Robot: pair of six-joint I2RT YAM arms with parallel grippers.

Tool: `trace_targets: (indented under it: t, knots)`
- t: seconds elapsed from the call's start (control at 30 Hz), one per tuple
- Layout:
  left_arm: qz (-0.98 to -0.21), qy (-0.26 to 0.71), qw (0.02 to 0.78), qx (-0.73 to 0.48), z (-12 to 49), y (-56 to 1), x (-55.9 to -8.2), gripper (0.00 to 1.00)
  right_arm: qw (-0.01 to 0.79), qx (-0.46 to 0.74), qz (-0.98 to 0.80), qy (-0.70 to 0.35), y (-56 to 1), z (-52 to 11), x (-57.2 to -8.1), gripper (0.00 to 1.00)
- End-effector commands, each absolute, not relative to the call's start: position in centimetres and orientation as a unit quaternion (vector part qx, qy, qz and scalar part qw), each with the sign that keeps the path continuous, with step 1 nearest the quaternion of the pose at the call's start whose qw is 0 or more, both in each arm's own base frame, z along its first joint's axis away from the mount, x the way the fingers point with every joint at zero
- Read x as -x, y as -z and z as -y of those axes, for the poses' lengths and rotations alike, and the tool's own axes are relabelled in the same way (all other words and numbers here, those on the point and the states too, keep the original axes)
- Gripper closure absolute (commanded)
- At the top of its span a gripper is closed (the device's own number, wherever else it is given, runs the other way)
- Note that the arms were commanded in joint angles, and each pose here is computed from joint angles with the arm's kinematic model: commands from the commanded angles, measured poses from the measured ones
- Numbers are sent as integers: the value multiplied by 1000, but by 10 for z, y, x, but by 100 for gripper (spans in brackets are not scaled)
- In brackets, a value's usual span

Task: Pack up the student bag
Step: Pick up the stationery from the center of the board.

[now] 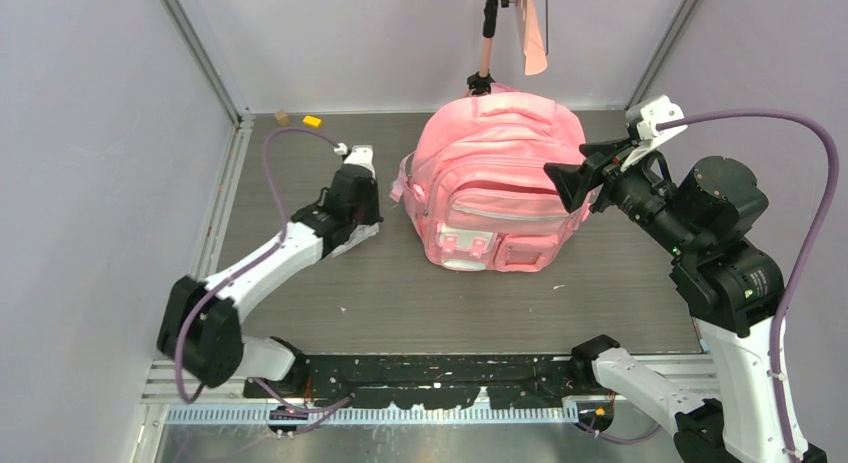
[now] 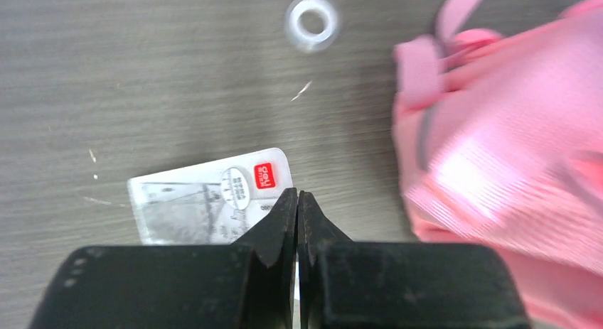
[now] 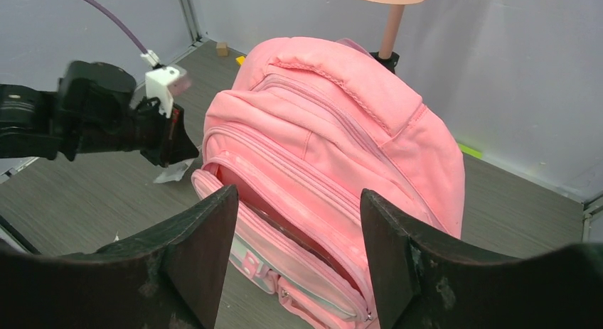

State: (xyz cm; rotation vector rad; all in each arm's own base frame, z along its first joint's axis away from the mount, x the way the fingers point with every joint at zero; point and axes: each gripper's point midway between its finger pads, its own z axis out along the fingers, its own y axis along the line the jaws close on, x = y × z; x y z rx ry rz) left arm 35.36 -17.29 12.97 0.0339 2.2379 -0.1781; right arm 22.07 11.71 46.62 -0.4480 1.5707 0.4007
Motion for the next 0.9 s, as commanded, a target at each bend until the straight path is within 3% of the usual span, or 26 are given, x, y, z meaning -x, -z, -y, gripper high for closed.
trace_targets:
  t: [0.0,0.3,0.47,0.87]
  knots:
    - [-874,141,455,-93,188,-190,-328,100,675,200,-681,-201,-477,-126,-223,29]
    - [-836,200,452,-237,189,-295,-266,100,642,233,-671,-289,-478,-164,-227,18]
    - [-798,240,460,-308,191,-347,-228,100,609,262,-662,-351,-474,-188,-222,6]
    - [-692,338,454,-448,208,-417,-162,100,544,363,-605,-454,-465,-261,-182,5]
